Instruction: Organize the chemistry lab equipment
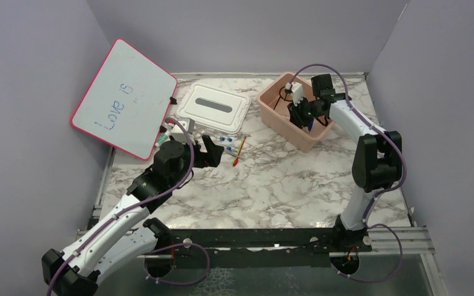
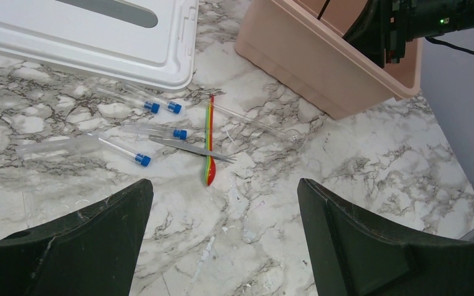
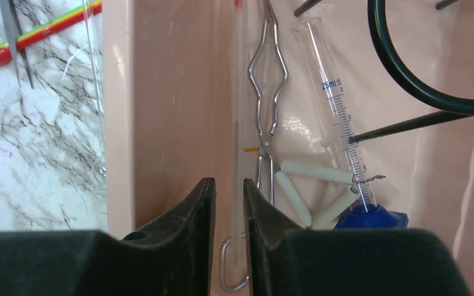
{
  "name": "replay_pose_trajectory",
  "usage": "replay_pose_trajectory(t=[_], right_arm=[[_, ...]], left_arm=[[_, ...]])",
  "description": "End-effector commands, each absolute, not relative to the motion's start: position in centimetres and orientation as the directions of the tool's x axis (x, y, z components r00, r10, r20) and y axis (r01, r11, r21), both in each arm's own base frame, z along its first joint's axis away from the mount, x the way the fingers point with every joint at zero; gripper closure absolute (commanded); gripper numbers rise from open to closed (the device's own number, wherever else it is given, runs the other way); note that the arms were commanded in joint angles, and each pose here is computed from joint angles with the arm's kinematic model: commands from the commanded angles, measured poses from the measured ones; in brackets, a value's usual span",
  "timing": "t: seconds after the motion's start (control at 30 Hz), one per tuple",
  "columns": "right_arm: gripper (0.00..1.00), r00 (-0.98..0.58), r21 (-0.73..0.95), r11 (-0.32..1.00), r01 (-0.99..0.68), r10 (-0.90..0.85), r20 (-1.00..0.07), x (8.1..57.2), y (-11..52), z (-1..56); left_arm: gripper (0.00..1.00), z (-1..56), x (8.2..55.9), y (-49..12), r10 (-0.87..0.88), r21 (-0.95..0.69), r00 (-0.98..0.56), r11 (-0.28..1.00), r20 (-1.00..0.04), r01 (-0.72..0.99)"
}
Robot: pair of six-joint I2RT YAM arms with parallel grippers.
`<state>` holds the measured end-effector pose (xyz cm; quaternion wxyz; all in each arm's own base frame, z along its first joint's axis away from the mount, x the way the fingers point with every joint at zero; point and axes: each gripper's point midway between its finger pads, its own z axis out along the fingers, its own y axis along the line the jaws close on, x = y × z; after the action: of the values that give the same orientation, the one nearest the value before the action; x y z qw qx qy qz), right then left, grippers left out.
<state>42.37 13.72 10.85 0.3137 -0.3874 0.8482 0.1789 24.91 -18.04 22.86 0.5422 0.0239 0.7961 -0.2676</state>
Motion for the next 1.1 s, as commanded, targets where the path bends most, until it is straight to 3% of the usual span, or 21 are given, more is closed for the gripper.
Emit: replay_pose_trajectory(t=[0.0, 0.2, 0.53, 0.67, 0.9, 1.07], right_arm=[[0.70, -0.485, 0.092, 0.613, -0.785, -0.514, -0.707, 42.5, 14.6, 13.0], [0.59, -0.472, 0.050, 0.668, -0.742, -0.470, -0.746, 43.0, 14.3, 16.2], [0.58, -0.351, -0.087, 0.725, -0.683, -0.430, -0.832, 41.3, 19.5, 23.3], [0.57, -0.291, -0.105, 0.679, -0.727, -0.443, -0.848, 39.2, 23.2, 24.8], [0.56, -0.298, -0.152, 0.672, -0.725, -0.506, -0.810, 37.2, 27.0, 21.1], [0.56, -0.411, -0.113, 0.722, -0.682, -0.507, -0.758, 37.3, 27.2, 15.7]], left_arm=[[0.10, 24.9, 25.0, -18.6, -0.279, -0.418, -0.381, 0.835, -0.882, 0.358], [0.10, 24.9, 25.0, -18.6, -0.277, -0.417, -0.380, 0.835, -0.882, 0.359], [0.10, 24.7, 25.1, -18.7, -0.279, -0.419, -0.381, 0.834, -0.881, 0.358], [0.10, 24.7, 25.2, -18.6, -0.278, -0.414, -0.377, 0.839, -0.884, 0.354], [0.10, 26.4, 25.5, -16.1, -0.244, -0.334, -0.304, 0.896, -0.921, 0.293], [0.10, 28.4, 25.2, -14.4, -0.239, -0.300, -0.232, 0.914, -0.943, 0.275]])
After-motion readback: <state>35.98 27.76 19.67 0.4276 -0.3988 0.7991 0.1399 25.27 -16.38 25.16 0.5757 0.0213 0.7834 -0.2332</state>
